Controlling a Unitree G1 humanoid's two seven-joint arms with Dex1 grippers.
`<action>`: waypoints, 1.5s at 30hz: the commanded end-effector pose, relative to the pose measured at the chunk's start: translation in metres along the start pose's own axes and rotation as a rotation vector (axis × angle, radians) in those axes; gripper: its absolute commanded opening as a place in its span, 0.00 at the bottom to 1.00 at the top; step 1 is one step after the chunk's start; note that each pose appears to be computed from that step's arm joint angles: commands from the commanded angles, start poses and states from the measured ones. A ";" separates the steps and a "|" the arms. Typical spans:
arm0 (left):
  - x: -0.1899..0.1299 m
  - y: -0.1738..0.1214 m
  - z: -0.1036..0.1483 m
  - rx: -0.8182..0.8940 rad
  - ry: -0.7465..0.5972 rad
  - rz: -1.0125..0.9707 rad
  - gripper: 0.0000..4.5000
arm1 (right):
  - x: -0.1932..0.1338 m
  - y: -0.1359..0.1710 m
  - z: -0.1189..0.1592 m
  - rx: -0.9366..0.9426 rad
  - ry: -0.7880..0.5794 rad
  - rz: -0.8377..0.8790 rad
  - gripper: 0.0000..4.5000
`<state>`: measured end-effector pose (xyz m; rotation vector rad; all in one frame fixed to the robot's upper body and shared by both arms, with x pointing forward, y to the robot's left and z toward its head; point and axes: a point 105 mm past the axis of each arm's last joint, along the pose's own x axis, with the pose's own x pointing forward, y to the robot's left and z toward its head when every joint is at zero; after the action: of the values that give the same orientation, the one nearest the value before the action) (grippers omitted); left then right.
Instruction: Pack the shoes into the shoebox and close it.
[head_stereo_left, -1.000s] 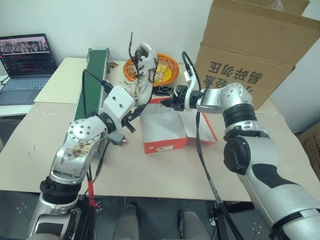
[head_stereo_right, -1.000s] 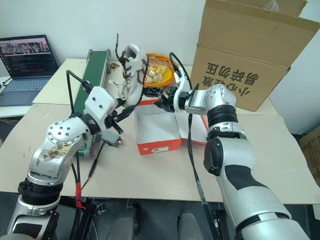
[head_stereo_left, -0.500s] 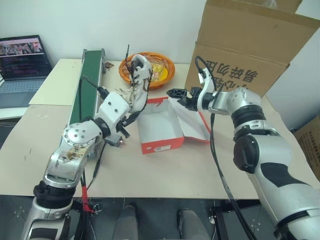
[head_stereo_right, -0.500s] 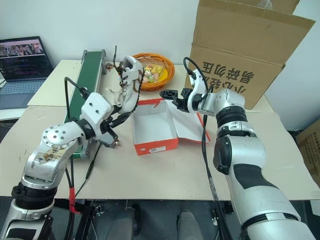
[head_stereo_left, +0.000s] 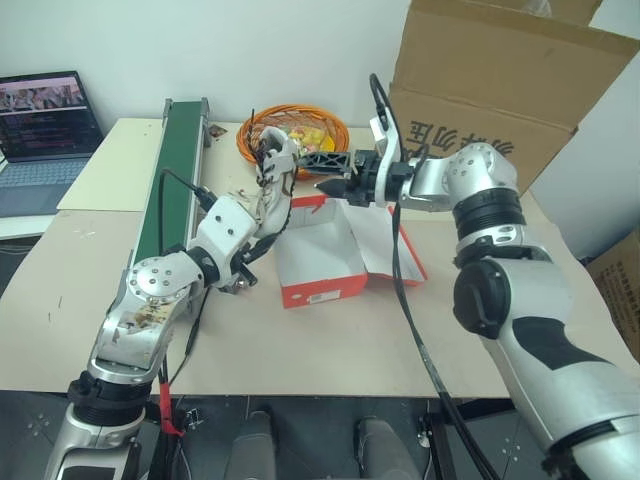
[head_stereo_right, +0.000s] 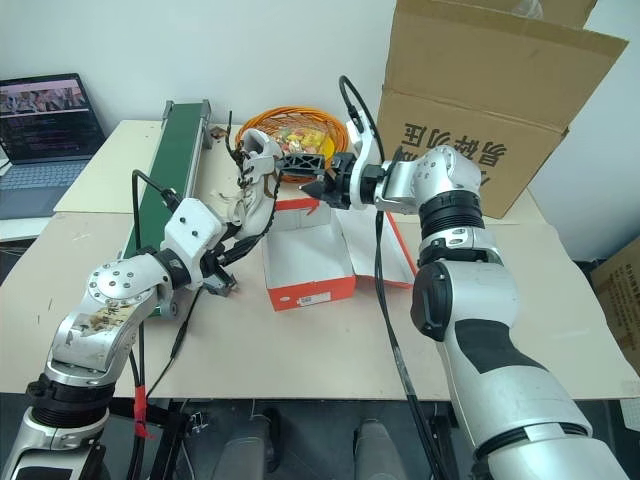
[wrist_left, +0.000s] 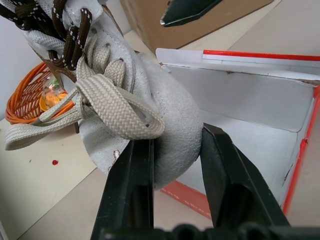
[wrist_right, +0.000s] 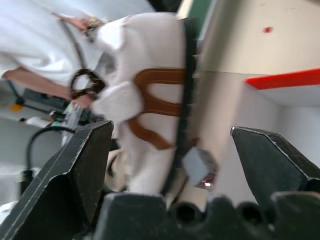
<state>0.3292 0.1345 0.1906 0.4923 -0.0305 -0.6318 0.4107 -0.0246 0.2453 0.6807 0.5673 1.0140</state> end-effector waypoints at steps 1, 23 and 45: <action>0.000 0.005 0.018 0.034 -0.062 0.013 0.21 | 0.003 0.015 0.004 -0.040 -0.025 0.048 1.00; 0.007 0.009 0.026 0.040 -0.089 0.020 0.21 | 0.058 0.056 0.015 -0.069 -0.143 0.130 0.88; 0.006 0.017 0.027 0.060 -0.093 0.090 0.21 | 0.046 0.053 0.030 -0.044 -0.232 0.149 0.23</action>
<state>0.3395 0.1366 0.2206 0.5072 -0.1455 -0.5658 0.4221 0.0329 0.2544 0.7279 0.4454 1.0012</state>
